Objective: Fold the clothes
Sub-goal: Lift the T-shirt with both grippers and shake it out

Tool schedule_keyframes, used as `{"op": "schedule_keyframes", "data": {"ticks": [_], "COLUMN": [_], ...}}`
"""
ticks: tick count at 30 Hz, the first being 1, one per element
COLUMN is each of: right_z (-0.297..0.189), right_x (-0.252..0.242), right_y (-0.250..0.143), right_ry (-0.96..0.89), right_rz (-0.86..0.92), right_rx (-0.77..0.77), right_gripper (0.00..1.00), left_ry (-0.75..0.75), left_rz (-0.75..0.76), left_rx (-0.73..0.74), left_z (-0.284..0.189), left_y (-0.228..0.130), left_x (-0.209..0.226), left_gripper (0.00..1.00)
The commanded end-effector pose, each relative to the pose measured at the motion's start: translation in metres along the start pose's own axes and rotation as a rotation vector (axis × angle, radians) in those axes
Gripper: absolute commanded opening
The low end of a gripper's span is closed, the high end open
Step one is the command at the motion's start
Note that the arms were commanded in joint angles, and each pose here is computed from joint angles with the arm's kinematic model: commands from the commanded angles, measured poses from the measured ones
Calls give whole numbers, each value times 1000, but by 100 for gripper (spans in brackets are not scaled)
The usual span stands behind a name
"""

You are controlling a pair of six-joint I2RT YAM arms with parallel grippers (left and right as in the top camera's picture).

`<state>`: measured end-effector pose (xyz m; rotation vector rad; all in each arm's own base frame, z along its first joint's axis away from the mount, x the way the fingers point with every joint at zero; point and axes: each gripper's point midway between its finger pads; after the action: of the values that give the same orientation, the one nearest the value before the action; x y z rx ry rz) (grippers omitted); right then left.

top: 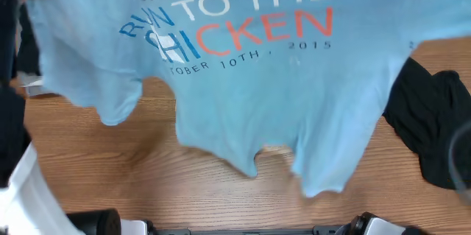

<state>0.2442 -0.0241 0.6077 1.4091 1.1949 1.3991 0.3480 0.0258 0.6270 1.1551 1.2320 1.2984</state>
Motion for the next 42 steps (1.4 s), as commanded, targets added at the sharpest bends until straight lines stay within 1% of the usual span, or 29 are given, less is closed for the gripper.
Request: {"op": "schedule_keyframes", "data": {"ticks": [1, 5, 7, 10, 13, 15, 18, 21, 23, 24, 27, 30, 32, 37, 38, 42], "right_z": [60, 117, 150, 189, 212, 215, 201, 170, 136, 127, 105, 104, 111, 133, 138, 152], "right_x": [-49, -68, -79, -87, -91, -93, -97, -108, -122, -126, -129, -124, -119, -97, -90, -64], "right_y": [-24, -48, -58, -67, -59, -42, -8, 21, 39, 42, 37, 14, -13, -89, -105, -148], "right_ry": [-56, -26, -26, -18, -4, -18, -48, -110, -177, -197, -211, -175, -153, -77, -59, 14], "right_rz": [57, 67, 68, 56, 41, 30, -9, -35, -45, -44, -28, 6, 35, 84, 103, 105], "right_rx": [125, 216, 238, 239, 186, 115, 2, -77, -118, -121, -90, 1, 105, 383, 441, 590], "right_gripper": [4, 4, 4, 4, 4, 4, 4, 4, 4, 4, 4, 4, 4, 4, 4, 4], "left_ry": [129, 123, 123, 126, 122, 92, -1, -115, -189, -203, -224, -207, -172, -61, -52, -46], "left_rz": [32, 29, 16, -12, -44, -56, -88, -132, -176, -187, -195, -183, -163, -167, -165, -146], "left_rx": [88, 163, 171, 140, 62, -5, -114, -219, -240, -231, -146, -1, 120, 394, 447, 621], "left_z": [40, 84, 107, 139, 162, 167, 166, 159, 156, 157, 163, 169, 174, 180, 180, 180], "left_y": [-32, -66, -78, -87, -80, -66, -39, -11, -4, -6, -27, -66, -99, -180, -196, -251], "left_x": [27, 26, 26, 27, 26, 21, 6, -12, -23, -25, -30, -30, -26, -10, -10, -10], "left_gripper": [4, 4, 4, 4, 4, 4, 4, 4, 4, 4, 4, 4, 4, 4, 4, 4]}}
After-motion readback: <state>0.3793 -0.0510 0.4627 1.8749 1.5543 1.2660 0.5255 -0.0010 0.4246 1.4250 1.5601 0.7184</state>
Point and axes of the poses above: each gripper's point midway between its finger pads, its own z axis out along the fingers, its own x axis along the line the jaws close on, y = z × x, and after that the axes turned 4 degrees about -z, right-handed
